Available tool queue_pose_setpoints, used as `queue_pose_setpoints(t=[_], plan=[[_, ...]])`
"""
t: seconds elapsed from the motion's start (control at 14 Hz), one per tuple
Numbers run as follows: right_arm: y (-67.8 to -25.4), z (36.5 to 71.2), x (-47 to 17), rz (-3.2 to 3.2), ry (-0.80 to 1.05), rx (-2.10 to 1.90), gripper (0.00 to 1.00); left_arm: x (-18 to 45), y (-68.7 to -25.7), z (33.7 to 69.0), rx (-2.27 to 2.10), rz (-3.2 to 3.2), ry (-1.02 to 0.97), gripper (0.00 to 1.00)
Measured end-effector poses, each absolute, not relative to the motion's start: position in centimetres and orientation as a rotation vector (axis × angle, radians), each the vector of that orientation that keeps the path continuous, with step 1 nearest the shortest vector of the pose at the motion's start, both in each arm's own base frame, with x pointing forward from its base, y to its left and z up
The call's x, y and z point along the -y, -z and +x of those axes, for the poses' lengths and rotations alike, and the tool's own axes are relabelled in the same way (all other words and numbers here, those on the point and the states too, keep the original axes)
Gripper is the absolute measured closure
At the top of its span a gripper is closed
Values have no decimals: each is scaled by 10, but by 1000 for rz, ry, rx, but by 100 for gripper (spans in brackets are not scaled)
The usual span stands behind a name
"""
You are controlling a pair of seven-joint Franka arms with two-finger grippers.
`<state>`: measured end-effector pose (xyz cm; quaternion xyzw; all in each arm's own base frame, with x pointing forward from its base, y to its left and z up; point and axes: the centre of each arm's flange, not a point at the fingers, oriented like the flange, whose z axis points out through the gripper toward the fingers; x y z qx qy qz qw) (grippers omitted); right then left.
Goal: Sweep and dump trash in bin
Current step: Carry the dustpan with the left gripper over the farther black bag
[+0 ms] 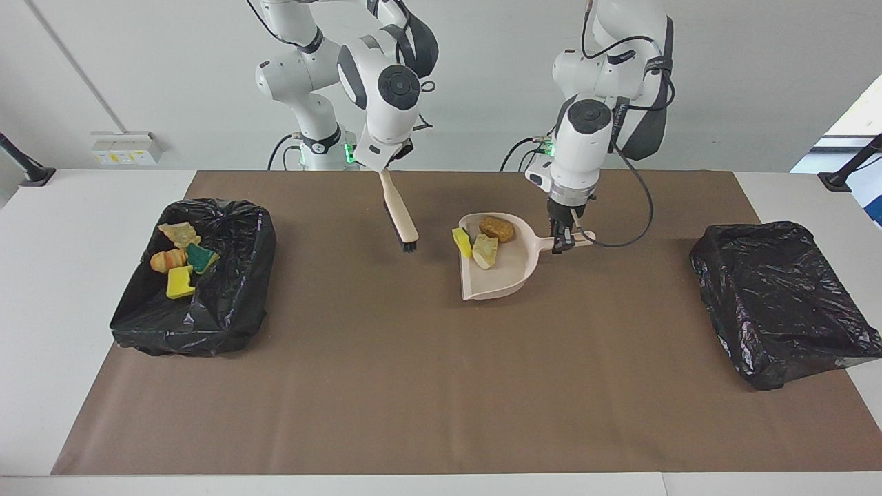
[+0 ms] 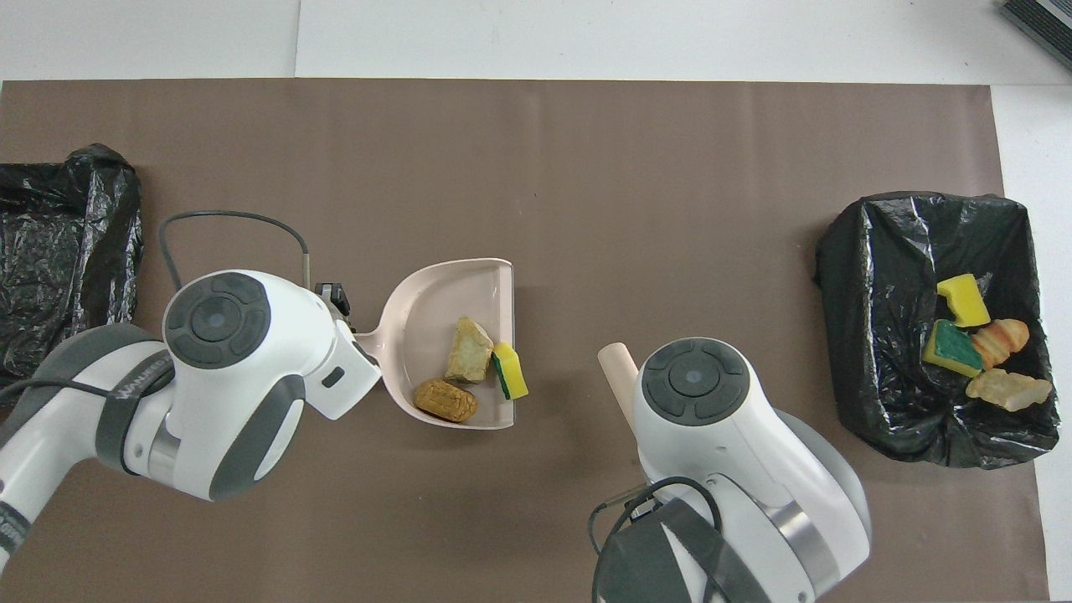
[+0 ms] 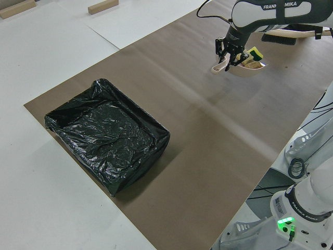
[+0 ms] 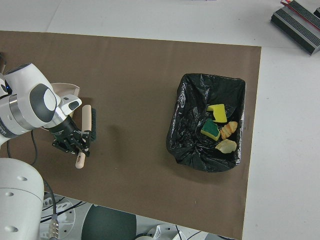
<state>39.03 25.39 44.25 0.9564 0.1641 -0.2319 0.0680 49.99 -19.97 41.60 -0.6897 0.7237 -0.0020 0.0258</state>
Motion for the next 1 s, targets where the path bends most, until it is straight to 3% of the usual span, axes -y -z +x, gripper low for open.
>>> queue_pose_setpoints(t=[0.43,1.0], plan=[[-435,386,-275,2991,685,-178,74,46,-464,551,-2196,-2264,99,67],[-388,317,-384,3033,707,105,74,-118,-487,549,-2159,-2473,319,67]])
